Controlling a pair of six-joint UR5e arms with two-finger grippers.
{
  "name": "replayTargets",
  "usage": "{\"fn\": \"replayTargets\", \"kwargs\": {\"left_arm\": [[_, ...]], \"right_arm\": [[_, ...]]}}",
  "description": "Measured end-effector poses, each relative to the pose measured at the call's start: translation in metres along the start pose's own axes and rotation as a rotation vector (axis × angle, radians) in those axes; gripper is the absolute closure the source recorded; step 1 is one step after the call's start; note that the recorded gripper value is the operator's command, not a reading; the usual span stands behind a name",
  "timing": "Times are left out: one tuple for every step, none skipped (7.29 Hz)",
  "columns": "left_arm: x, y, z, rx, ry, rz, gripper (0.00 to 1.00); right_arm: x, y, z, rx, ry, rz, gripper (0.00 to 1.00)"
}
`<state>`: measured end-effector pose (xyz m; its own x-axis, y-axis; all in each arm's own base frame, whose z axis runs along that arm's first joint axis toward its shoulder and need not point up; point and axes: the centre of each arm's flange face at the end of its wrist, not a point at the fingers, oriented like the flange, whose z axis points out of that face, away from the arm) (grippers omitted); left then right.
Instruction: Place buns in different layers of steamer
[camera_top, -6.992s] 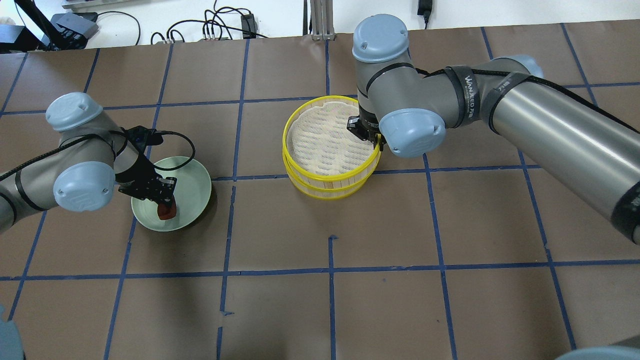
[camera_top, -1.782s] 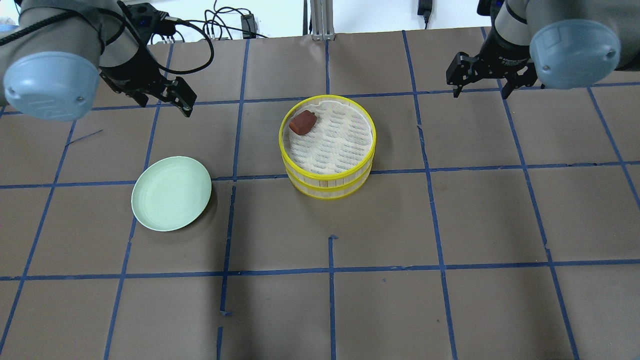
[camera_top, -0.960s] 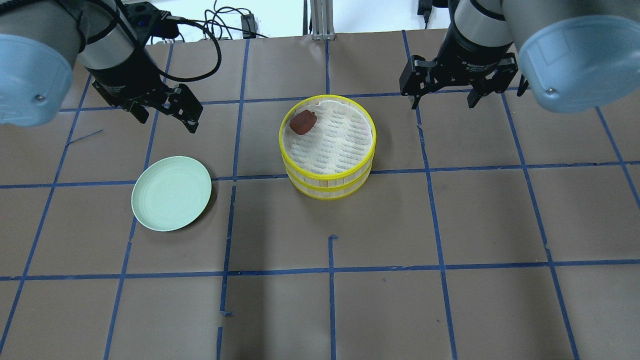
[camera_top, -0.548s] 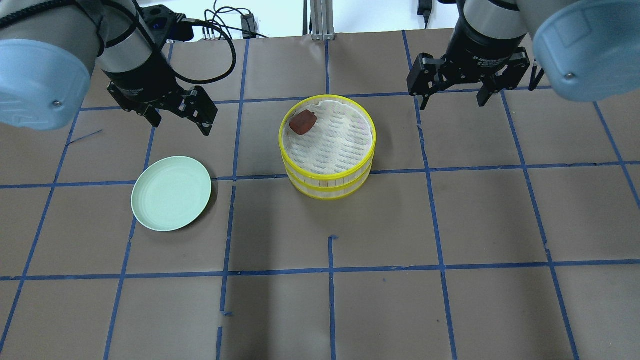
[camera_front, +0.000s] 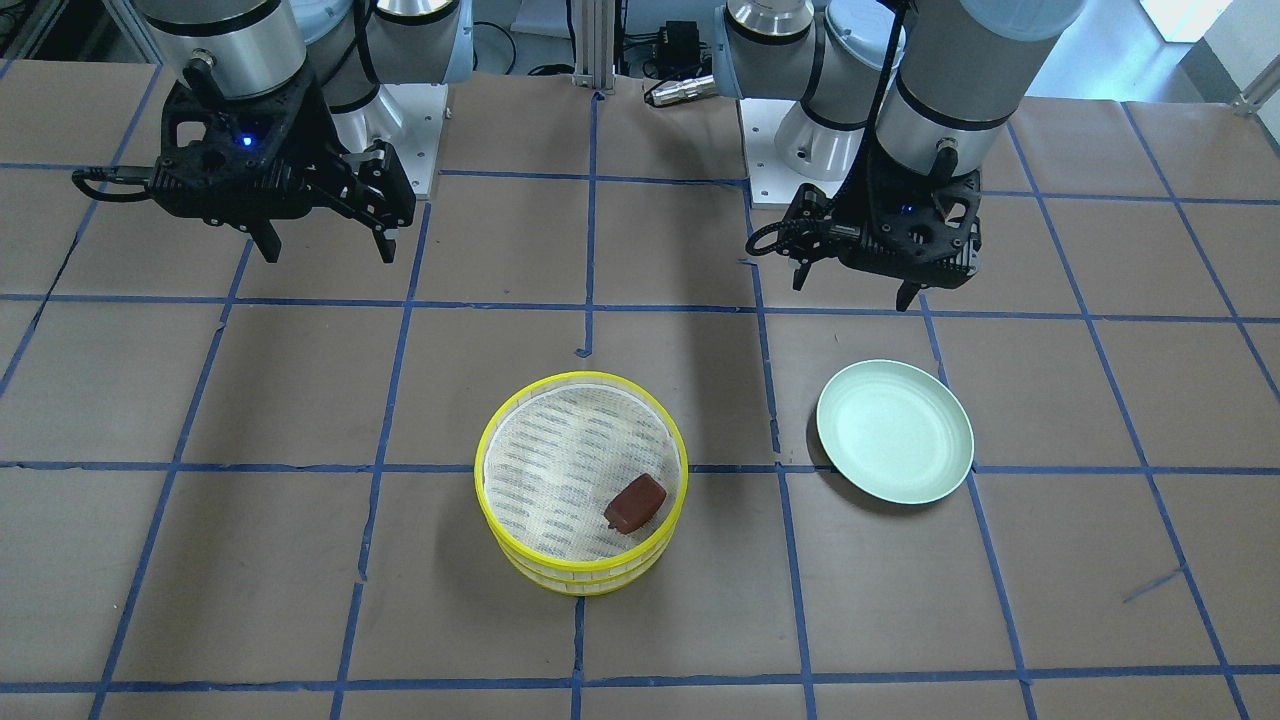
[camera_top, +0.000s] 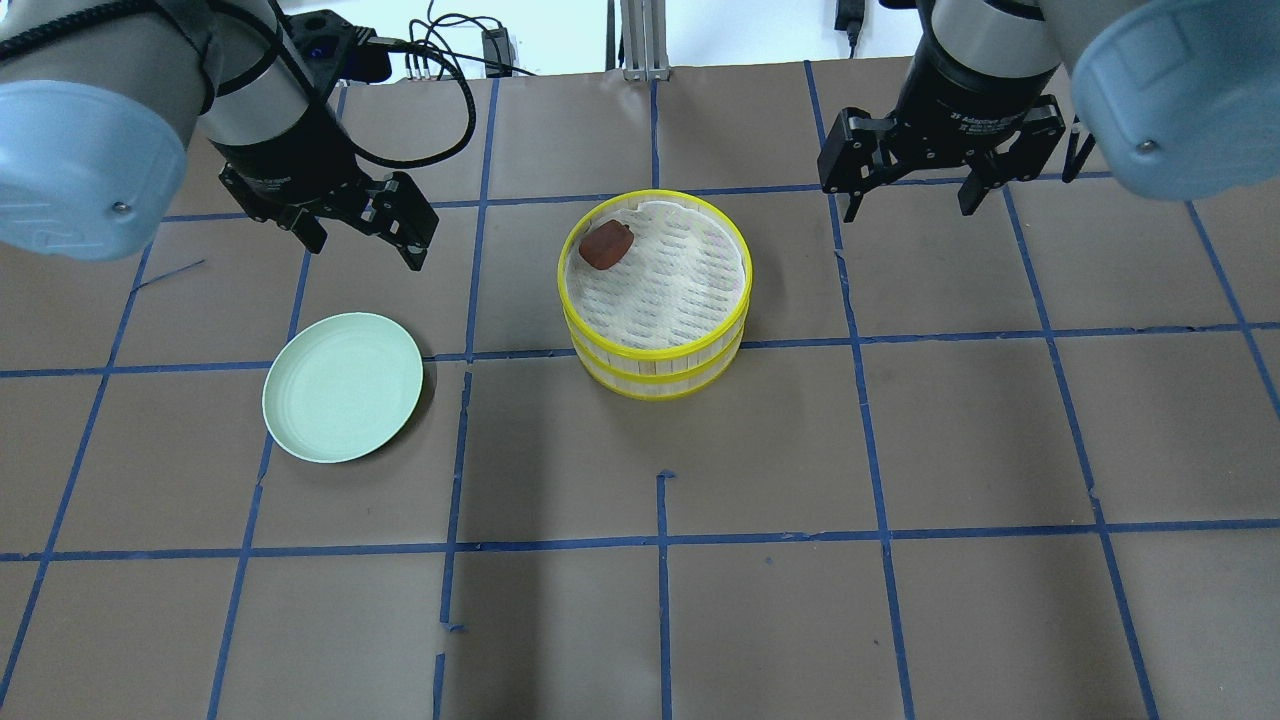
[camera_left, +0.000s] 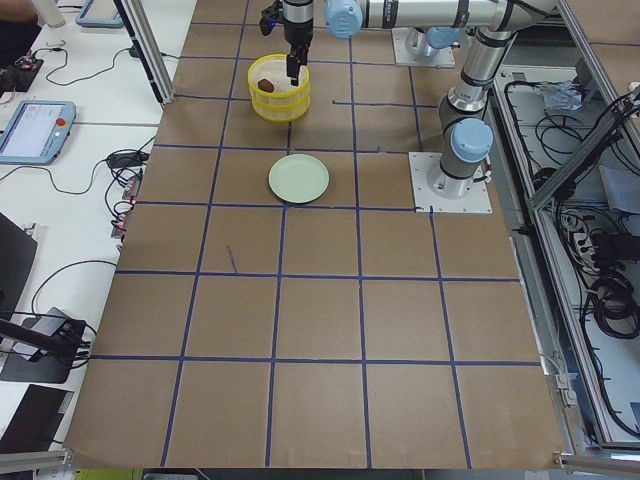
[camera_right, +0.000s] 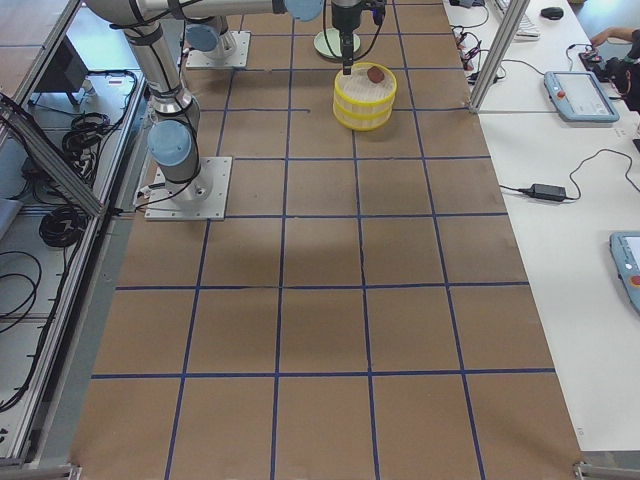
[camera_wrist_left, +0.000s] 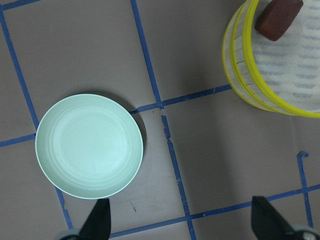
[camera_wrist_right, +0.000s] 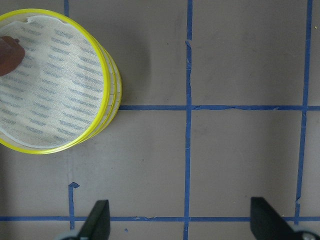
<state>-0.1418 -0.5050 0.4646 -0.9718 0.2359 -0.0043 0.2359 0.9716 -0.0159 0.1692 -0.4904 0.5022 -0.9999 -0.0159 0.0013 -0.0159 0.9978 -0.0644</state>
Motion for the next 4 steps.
{"fn": "replayTargets", "kwargs": {"left_arm": [[-0.0001,-0.0005,0.0003,0.000,0.000,0.001,0.00],[-0.0002,-0.0008,0.0005,0.000,0.000,0.002,0.00],[-0.0002,-0.0008,0.0012,-0.001,0.000,0.002,0.00],[-0.0001,-0.0005,0.0027,-0.004,0.001,0.001,0.00]], "right_arm": [[0.0006,-0.0002,-0.0001,0.000,0.001,0.001,0.00],[0.0010,-0.0002,-0.0006,0.001,0.001,0.002,0.00],[0.0012,-0.0001,-0.0011,0.002,0.002,0.002,0.00],[0.0014,-0.0001,-0.0011,0.002,0.003,0.002,0.00]]}}
